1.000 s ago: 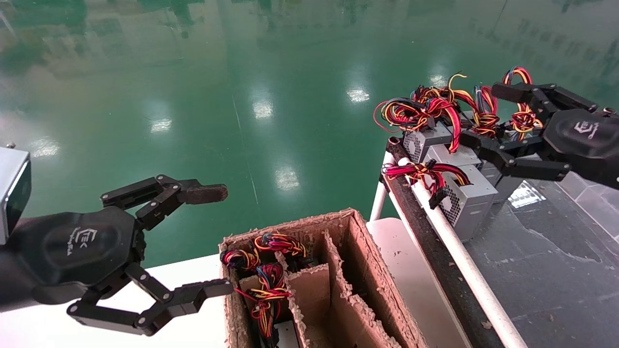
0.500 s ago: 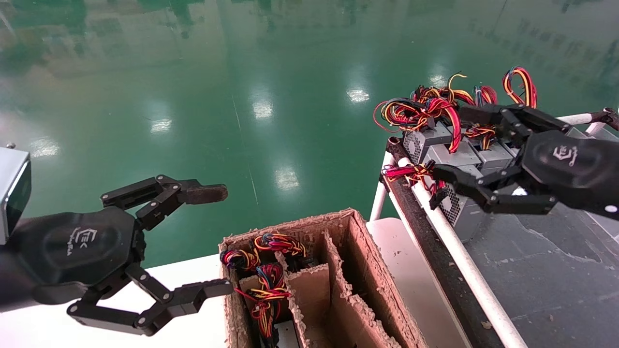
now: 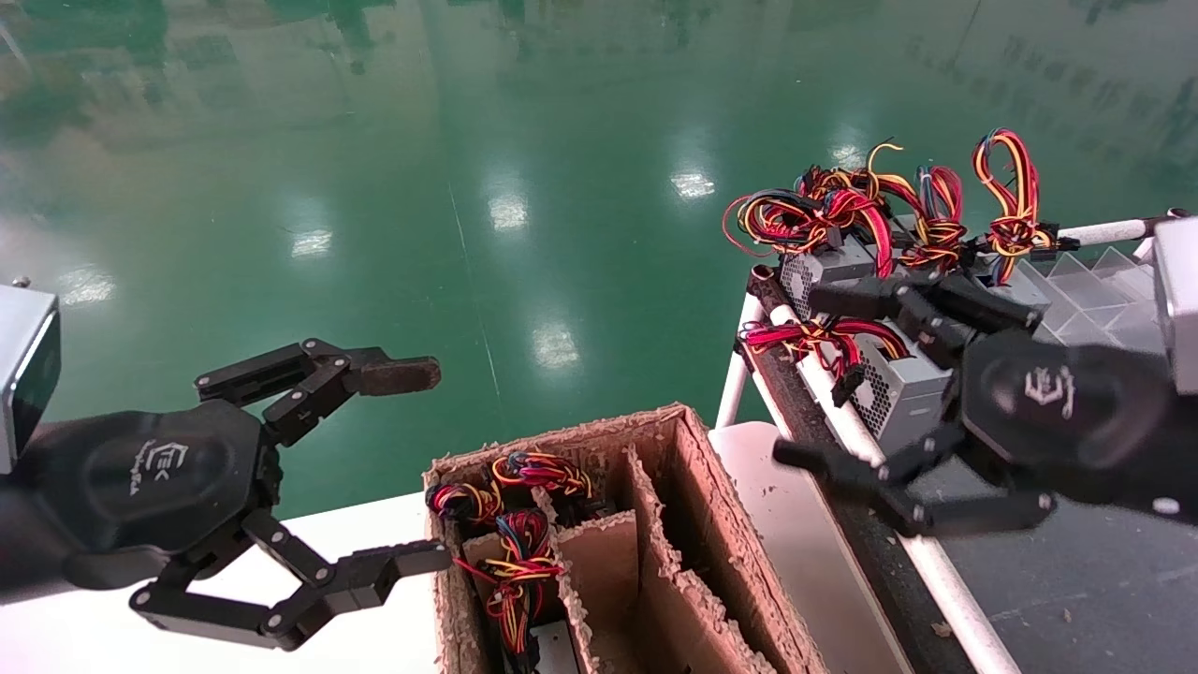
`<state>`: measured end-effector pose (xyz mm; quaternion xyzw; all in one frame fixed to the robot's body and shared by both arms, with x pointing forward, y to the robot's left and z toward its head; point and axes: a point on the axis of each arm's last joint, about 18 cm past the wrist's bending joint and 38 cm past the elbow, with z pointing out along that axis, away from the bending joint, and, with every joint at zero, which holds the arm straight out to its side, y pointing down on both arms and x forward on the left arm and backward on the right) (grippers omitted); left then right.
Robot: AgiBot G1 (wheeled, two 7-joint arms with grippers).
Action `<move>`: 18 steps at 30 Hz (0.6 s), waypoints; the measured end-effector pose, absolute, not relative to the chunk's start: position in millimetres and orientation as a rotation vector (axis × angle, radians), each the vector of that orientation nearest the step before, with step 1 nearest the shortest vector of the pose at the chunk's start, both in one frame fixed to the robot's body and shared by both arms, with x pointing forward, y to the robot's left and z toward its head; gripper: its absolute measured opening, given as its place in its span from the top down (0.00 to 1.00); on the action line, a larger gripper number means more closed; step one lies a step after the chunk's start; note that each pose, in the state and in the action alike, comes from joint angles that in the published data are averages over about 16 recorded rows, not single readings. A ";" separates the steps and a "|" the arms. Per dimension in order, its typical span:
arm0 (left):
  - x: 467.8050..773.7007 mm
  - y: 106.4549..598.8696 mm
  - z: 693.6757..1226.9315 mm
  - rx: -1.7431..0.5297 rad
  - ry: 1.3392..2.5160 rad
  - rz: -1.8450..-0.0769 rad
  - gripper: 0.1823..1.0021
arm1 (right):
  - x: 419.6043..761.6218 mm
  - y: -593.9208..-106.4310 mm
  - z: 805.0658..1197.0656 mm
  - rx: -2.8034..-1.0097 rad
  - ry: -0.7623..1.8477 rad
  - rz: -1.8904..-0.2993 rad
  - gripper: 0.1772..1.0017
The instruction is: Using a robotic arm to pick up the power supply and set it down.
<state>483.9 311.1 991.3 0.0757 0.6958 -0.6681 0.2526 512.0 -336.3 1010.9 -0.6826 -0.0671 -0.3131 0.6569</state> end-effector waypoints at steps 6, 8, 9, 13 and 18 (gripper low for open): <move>483.9 311.1 991.3 0.206 1.892 -1.817 0.00 | 494.8 -319.3 1002.1 -1.571 -0.191 -0.635 0.00; 483.9 311.1 991.3 0.206 1.892 -1.817 0.00 | 488.9 -313.9 999.1 -1.578 -0.204 -0.610 0.00; 483.9 311.1 991.3 0.206 1.892 -1.817 0.00 | 486.2 -311.5 997.7 -1.582 -0.210 -0.599 0.00; 483.9 311.1 991.3 0.205 1.892 -1.817 0.00 | 477.2 -303.8 993.1 -1.593 -0.229 -0.562 0.00; 483.9 311.2 991.2 0.205 1.892 -1.817 0.00 | 471.3 -299.0 990.1 -1.600 -0.241 -0.538 0.00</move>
